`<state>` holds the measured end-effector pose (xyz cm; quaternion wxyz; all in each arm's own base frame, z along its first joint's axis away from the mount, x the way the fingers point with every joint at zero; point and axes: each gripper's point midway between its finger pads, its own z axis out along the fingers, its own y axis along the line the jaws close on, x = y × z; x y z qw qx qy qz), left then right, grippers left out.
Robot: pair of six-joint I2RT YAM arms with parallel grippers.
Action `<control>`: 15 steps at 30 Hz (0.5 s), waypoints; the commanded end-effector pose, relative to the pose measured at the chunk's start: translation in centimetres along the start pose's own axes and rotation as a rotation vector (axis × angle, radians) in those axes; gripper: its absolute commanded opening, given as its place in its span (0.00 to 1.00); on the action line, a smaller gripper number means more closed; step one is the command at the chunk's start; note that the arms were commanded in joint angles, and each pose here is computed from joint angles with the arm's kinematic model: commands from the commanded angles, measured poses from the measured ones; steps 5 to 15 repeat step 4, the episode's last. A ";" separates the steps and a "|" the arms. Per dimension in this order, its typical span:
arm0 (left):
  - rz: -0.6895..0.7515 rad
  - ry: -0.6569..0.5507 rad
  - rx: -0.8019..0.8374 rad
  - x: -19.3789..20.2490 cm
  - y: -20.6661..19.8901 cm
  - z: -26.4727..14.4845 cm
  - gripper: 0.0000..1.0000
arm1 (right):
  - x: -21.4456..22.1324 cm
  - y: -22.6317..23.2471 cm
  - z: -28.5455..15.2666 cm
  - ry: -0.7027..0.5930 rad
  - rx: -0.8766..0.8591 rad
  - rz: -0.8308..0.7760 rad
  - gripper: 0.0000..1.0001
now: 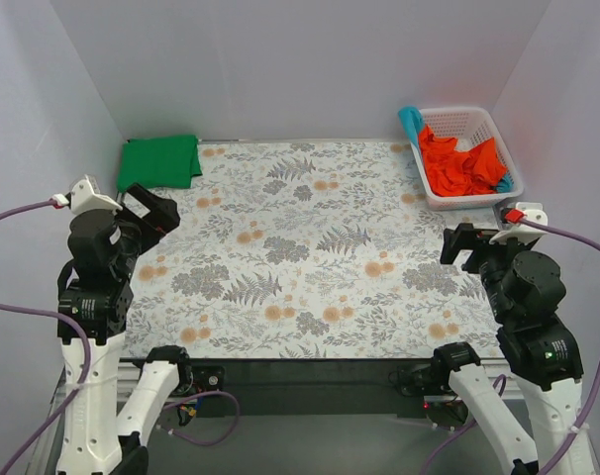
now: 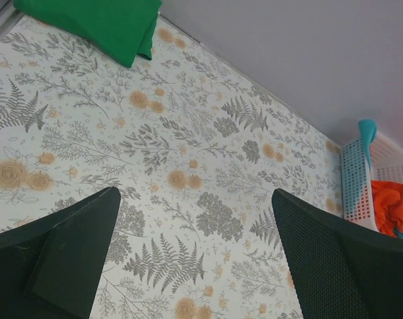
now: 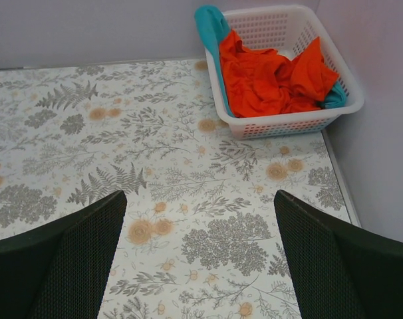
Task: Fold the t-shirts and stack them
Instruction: Reset both grippers
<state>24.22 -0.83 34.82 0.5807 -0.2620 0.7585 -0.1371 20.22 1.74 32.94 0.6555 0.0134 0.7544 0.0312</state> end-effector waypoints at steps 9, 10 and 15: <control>0.033 0.021 -0.018 0.9 0.5 1.2 0.98 | -0.5 -0.2 0.8 -0.037 0.019 -0.008 0.98; 0.033 0.021 -0.018 0.9 0.5 1.2 0.98 | -0.5 -0.2 0.8 -0.037 0.019 -0.008 0.98; 0.033 0.021 -0.018 0.9 0.5 1.2 0.98 | -0.5 -0.2 0.8 -0.037 0.019 -0.008 0.98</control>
